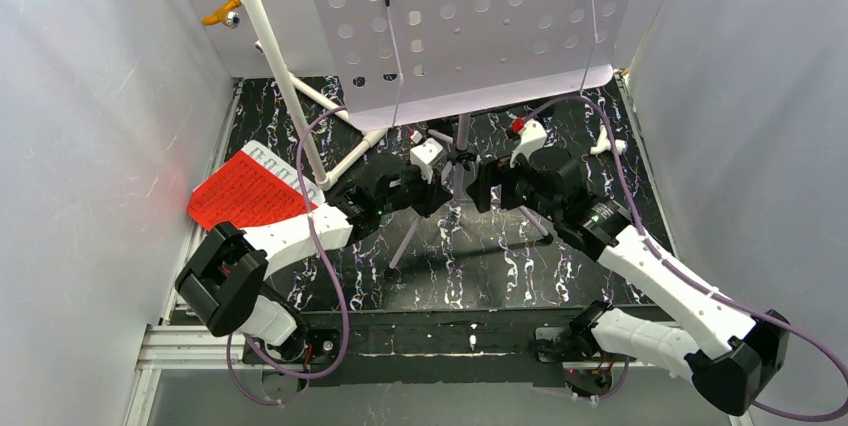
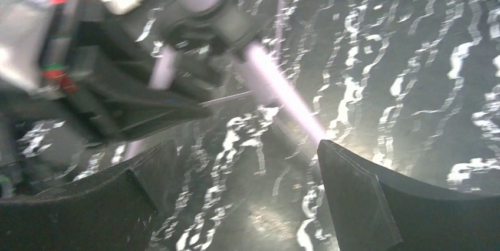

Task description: Set up the instrument practice props

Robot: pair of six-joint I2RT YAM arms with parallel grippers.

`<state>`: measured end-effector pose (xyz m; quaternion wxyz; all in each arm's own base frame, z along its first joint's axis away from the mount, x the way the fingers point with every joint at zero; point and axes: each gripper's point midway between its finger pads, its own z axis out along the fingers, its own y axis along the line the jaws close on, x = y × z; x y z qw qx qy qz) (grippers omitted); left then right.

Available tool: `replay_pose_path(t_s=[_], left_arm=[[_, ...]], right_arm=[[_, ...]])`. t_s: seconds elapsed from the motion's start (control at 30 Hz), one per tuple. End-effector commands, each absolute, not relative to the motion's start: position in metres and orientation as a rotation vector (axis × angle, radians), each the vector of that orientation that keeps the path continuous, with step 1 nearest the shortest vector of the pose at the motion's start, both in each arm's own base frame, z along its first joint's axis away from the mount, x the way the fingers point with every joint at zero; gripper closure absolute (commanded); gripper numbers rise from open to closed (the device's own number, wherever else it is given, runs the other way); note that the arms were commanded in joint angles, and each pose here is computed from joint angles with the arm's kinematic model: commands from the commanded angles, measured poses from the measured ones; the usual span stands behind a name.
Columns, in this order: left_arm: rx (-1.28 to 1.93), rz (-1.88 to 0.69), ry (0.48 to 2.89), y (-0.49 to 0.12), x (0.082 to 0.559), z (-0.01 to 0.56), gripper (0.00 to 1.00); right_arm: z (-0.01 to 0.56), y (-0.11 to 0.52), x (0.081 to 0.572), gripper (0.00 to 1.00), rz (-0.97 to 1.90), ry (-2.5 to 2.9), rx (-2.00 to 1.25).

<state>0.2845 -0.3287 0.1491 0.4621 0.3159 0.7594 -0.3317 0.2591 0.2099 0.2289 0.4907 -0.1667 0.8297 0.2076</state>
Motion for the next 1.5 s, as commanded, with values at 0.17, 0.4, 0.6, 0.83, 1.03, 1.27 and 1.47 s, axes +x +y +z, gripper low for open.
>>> replay_pose_path(t_s=[0.17,0.4,0.6,0.83,1.03,1.27,1.47], left_arm=[[0.713,-0.687,2.138,-0.304,0.279,0.087,1.00],[0.734,-0.667,2.113,-0.306,0.277,0.092,1.00],[0.739,-0.677,2.118,-0.308,0.276,0.092,1.00],[0.742,-0.684,2.122,-0.309,0.276,0.092,1.00],[0.744,-0.687,2.126,-0.310,0.275,0.091,1.00],[0.745,-0.688,2.126,-0.310,0.274,0.091,1.00],[0.746,-0.686,2.127,-0.310,0.275,0.091,1.00]], right_arm=[[0.290,0.242,0.240,0.25,0.826,1.854,-0.145],[0.298,0.255,0.269,0.29,0.752,1.841,-0.122],[0.290,0.250,0.279,0.41,0.722,1.849,0.003],[0.293,0.254,0.286,0.45,0.746,1.833,0.055],[0.291,0.254,0.294,0.46,0.728,1.833,0.113],[0.280,0.250,0.301,0.61,0.739,1.848,0.272],[0.255,0.231,0.298,0.94,0.778,1.885,0.642]])
